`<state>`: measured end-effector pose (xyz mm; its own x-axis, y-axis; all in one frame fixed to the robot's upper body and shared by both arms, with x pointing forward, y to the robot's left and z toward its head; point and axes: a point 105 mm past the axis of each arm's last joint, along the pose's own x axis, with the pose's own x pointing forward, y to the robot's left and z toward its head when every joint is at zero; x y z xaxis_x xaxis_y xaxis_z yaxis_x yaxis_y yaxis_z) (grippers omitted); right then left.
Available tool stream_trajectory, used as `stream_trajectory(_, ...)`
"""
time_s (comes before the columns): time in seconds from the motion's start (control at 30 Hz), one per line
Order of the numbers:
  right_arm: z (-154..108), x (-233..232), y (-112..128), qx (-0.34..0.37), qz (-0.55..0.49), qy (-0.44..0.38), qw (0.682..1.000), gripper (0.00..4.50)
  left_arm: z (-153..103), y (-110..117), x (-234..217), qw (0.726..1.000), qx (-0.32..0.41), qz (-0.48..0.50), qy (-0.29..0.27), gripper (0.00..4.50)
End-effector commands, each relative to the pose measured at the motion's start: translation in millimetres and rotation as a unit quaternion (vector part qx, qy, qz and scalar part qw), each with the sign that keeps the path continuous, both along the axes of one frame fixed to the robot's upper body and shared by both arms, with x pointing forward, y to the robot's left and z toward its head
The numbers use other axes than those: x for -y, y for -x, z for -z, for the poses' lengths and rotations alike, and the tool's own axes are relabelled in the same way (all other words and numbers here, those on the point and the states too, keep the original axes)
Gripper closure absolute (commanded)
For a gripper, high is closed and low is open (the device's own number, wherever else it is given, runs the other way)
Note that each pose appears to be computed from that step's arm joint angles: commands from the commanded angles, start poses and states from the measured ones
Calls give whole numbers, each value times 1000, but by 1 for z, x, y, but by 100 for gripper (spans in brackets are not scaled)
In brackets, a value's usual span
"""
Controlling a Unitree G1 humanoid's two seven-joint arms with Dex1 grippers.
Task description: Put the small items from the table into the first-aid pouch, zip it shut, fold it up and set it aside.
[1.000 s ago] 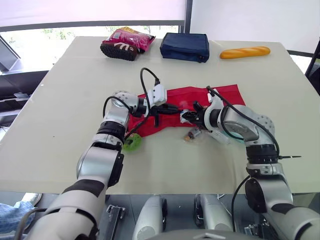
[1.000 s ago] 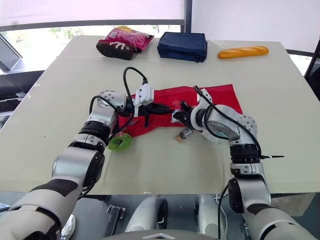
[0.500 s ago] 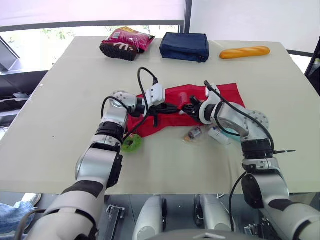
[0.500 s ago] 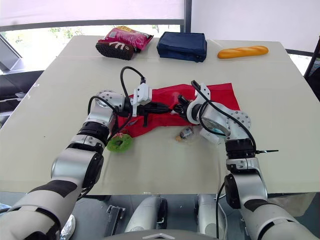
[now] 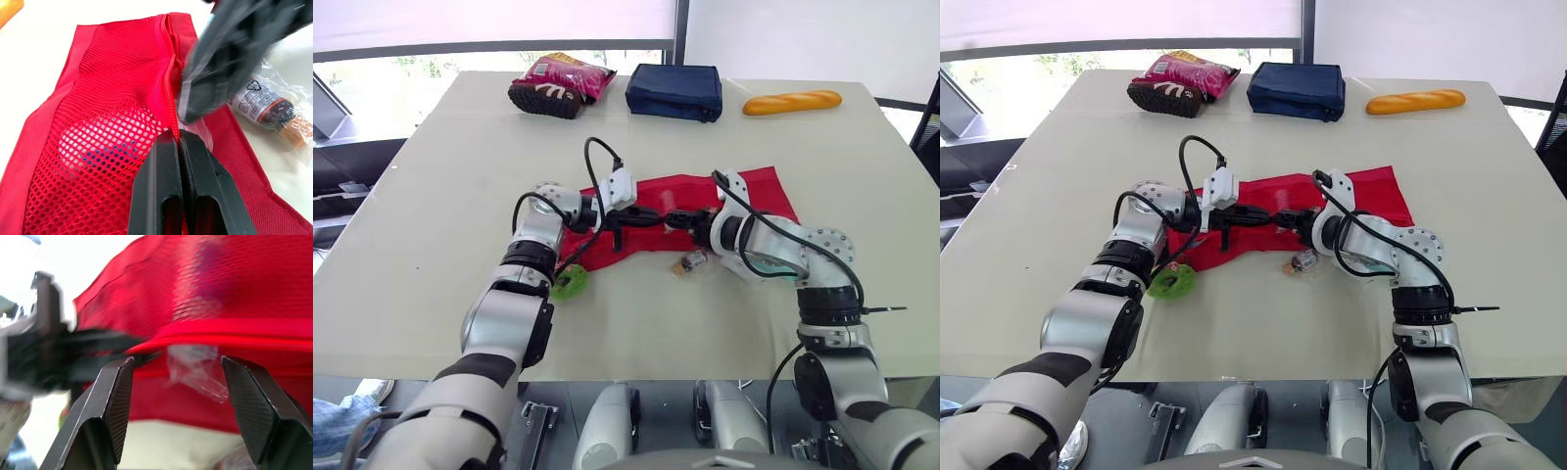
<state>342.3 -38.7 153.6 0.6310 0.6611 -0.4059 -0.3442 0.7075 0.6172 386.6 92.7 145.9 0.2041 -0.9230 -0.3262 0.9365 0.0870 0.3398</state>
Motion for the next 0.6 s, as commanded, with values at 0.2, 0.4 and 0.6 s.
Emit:
stream_trajectory(0.2,-22,14,19,179,-100,134,970,229,-10,-4,0,1000,24,-3,-2,450)
stream_trajectory(0.4,-12,3,26,207,-145,173,952,448,-9,-4,1,1000,24,-2,-1,450)
stream_trajectory(0.6,-1,-11,16,225,-147,183,946,448,-9,-4,1,1000,23,-1,-1,450)
